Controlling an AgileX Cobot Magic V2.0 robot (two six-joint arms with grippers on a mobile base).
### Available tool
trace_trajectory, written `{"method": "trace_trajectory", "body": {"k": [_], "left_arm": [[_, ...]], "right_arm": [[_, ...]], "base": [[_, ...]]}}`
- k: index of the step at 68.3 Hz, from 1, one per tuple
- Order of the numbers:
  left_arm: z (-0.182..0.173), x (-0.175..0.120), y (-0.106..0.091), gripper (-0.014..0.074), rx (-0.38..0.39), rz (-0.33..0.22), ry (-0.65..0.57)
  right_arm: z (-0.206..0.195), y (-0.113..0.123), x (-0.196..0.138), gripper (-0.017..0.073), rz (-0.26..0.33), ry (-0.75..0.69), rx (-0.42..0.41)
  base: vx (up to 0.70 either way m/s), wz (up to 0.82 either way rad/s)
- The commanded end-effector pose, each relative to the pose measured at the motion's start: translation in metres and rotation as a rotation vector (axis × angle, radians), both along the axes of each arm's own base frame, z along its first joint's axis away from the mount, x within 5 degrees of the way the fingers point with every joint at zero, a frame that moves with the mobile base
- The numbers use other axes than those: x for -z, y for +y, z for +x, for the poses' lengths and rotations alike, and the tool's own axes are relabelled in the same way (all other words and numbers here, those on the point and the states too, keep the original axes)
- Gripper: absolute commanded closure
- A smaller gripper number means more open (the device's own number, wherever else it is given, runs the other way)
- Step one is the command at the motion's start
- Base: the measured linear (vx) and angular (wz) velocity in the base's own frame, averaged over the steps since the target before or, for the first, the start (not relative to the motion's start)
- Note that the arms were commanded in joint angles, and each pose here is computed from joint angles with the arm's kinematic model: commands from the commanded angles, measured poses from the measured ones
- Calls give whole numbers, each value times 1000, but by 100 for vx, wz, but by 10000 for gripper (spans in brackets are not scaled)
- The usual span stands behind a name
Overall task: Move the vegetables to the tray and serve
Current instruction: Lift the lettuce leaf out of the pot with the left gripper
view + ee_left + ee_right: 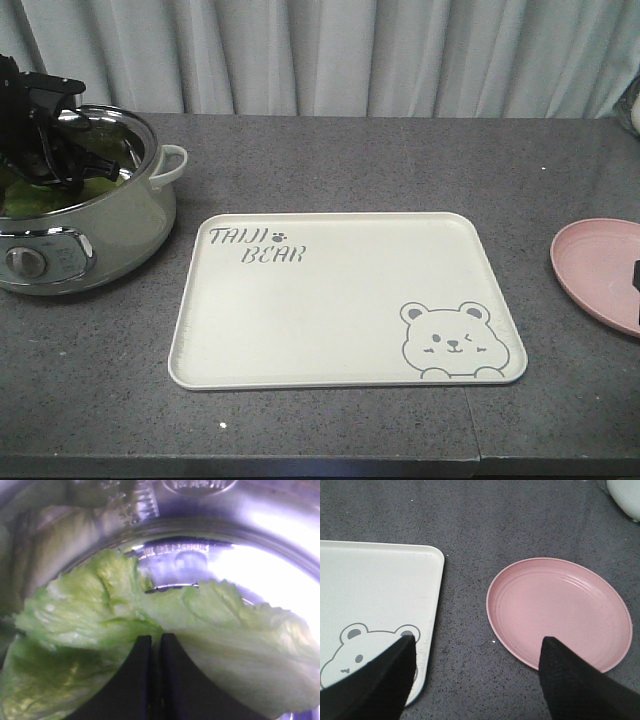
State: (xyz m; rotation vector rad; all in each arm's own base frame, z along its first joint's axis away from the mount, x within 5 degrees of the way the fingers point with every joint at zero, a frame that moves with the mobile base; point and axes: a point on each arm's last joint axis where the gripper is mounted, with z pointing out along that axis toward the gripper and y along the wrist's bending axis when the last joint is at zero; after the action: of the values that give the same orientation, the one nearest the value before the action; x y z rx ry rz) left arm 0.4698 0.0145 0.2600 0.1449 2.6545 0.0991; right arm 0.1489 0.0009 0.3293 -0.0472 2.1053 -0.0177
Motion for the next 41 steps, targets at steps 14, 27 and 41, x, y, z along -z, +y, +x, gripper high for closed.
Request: {"method": "trace_trajectory", "body": {"k": [14, 27, 41], "left_arm": [[-35, -88, -3, 601, -2, -25, -164], [-68, -125, -10, 601, 22, -74, -248], [-119, -153, -23, 601, 97, -117, -332]], "right_arm": [[2, -1, -15, 67, -11, -91, 4], [2, -1, -15, 67, -11, -90, 4], [2, -1, -15, 67, -11, -90, 4]], "base": [[0, 0], [0, 0], [0, 0]]}}
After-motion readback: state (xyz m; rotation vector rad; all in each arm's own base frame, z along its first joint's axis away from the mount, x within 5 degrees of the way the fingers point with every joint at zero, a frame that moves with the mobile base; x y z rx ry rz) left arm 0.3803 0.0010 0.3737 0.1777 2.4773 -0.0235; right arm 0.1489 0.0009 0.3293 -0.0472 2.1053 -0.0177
